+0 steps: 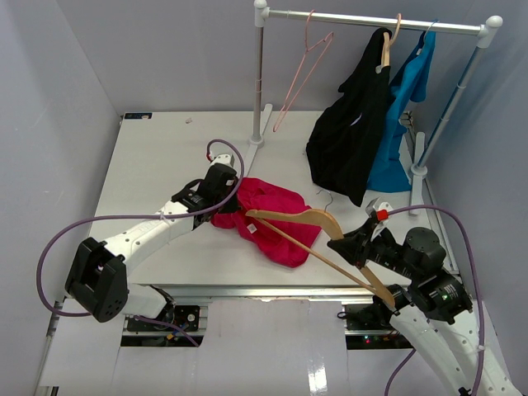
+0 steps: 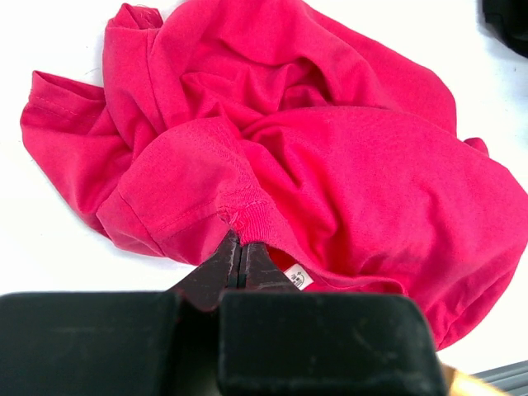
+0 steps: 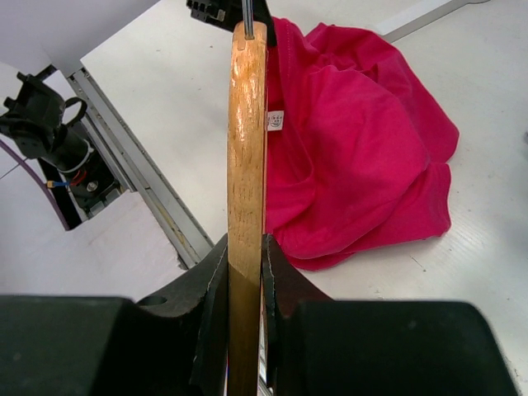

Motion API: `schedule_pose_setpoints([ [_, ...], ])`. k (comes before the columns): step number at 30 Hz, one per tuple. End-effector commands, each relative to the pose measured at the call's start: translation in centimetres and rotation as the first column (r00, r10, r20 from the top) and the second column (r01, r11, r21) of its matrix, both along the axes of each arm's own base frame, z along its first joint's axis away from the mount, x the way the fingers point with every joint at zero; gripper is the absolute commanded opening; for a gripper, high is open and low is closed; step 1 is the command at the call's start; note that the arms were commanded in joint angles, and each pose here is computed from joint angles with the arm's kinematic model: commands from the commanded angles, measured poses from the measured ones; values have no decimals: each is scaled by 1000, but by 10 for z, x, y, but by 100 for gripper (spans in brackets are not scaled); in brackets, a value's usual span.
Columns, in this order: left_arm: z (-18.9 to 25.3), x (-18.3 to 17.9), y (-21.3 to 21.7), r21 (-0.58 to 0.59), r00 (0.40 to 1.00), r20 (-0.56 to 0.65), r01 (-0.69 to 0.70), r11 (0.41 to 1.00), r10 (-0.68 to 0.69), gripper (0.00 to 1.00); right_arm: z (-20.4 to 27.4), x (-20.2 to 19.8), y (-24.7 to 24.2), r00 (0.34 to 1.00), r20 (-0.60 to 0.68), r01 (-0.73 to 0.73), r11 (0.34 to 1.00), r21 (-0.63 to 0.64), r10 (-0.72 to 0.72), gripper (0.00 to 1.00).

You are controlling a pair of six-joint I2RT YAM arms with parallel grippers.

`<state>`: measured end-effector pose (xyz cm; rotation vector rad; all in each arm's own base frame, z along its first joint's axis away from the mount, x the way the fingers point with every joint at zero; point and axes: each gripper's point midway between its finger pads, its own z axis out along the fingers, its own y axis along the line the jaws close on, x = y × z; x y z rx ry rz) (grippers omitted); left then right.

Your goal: Place the t-shirt on the hanger

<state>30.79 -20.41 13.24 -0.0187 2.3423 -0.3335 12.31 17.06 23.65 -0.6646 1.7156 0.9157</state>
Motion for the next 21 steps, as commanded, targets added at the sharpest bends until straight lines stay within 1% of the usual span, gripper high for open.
schedule_pose_setpoints([
  [1,21,4,-5,-38,999,30,13,999,-12,0,18,-8,6,996,65,-60,997,53,57,8],
  [7,25,3,-7,-52,999,31,24,998,-23,0,14,0,8,998,47,-46,998,38,44,8],
  [12,36,-4,-16,-115,998,37,58,992,-54,0,6,18,14,1000,25,-15,999,38,14,8],
  [18,52,-9,-29,-185,993,49,114,976,-106,0,3,36,34,999,-29,-38,996,80,41,8],
  [21,58,-13,-37,-225,989,55,145,964,-136,0,8,48,38,1000,-12,-17,993,114,19,8],
])
